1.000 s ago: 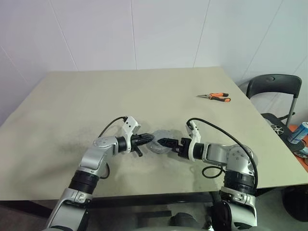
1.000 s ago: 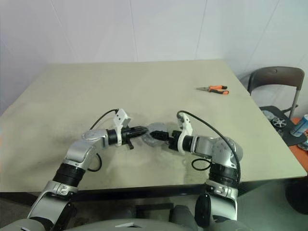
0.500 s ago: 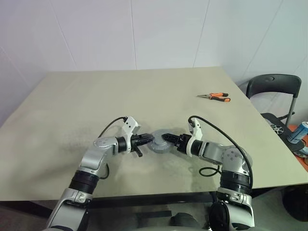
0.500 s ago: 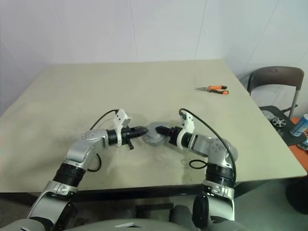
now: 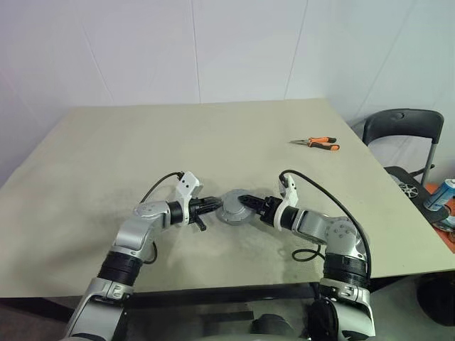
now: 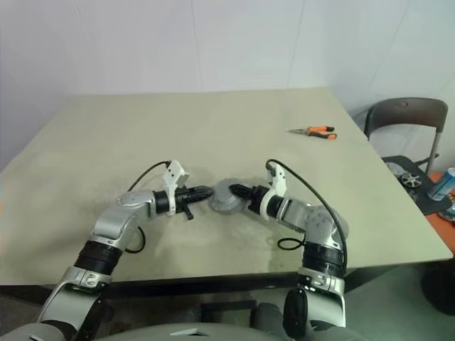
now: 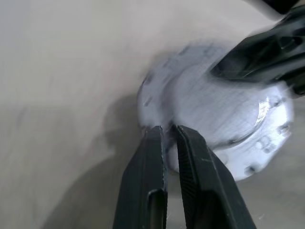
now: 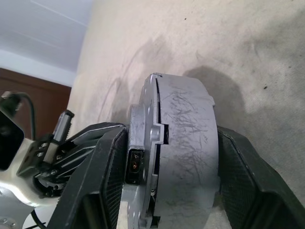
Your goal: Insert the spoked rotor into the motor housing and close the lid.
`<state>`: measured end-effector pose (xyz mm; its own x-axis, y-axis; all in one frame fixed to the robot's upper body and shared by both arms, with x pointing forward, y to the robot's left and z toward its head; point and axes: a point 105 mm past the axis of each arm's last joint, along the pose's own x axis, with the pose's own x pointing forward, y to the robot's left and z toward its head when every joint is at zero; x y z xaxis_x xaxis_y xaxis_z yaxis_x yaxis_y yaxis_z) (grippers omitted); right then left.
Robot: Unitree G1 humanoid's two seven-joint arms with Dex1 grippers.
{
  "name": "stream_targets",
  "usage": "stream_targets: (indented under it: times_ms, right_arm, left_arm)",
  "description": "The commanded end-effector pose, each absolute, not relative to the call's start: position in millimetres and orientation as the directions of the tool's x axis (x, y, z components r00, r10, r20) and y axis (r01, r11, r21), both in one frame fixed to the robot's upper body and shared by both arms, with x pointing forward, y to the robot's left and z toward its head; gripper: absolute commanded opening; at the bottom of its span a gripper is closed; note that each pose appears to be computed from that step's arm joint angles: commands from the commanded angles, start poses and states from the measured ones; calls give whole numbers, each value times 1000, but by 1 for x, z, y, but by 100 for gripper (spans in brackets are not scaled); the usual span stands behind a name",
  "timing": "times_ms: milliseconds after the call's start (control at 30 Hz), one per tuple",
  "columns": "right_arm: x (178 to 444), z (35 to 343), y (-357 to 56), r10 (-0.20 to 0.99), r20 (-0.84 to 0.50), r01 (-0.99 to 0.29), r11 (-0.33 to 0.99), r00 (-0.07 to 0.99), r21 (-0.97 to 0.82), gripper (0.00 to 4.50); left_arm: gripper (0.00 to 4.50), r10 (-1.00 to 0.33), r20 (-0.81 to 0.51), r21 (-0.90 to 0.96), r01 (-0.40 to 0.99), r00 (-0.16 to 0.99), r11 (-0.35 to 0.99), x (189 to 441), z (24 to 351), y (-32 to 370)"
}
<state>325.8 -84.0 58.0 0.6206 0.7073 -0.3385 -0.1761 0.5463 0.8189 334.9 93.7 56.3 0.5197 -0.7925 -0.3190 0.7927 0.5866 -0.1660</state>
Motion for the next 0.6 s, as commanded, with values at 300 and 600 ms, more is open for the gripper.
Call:
stream_targets:
  times_ms: [300, 600]
  right_arm:
    - [339, 39, -79, 694, -316, -8, 420, 647, 907, 232]
    - [331, 42, -69, 740, -242, -28, 332, 627, 943, 232]
  left_arm:
    - [47, -726, -209, -180, 704, 655, 687, 354, 98, 125]
    - [47, -706, -133, -256, 664, 695, 702, 353, 121, 146]
